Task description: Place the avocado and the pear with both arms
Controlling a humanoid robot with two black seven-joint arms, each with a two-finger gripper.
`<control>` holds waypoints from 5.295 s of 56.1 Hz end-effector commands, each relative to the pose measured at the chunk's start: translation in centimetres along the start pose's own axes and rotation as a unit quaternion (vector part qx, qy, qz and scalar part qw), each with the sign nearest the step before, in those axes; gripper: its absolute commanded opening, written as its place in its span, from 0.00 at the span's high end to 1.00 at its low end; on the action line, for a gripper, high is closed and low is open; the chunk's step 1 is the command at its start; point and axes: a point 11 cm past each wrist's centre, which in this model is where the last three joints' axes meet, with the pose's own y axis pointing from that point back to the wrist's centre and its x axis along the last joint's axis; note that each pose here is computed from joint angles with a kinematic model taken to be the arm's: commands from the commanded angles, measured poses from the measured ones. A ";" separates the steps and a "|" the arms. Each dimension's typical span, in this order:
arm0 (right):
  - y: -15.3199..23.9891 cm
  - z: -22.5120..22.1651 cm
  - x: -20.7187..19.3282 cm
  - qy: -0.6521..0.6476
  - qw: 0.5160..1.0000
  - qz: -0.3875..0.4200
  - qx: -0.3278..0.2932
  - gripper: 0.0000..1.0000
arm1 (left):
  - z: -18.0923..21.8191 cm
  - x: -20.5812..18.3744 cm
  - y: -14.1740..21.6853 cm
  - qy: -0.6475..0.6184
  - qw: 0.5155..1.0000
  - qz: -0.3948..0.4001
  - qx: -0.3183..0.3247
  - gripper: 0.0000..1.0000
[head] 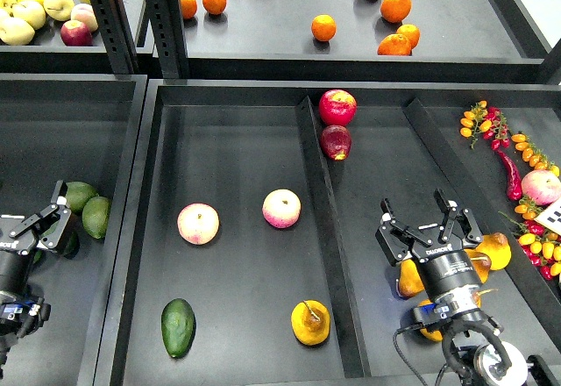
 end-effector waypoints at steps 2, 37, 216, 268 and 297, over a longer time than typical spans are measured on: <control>0.0 -0.5 0.0 0.001 1.000 -0.001 0.008 0.00 | -0.2 -0.1 0.0 0.000 1.000 -0.001 0.006 0.01; 0.0 -0.4 0.0 0.000 1.000 0.000 0.007 0.00 | -0.2 0.0 0.0 0.005 1.000 0.000 0.005 0.00; -0.9 -0.1 1.9 -0.033 0.994 0.106 0.000 0.00 | -10.4 2.6 -4.2 -0.638 0.285 0.009 0.716 0.00; -1.1 -0.1 1.5 -0.037 0.994 0.100 0.001 0.00 | -13.7 5.8 -4.0 -0.655 0.186 -0.014 0.732 0.01; -1.3 -0.1 1.1 -0.036 0.995 0.094 0.000 0.00 | -12.0 6.9 -4.3 -0.665 0.157 0.010 0.730 0.01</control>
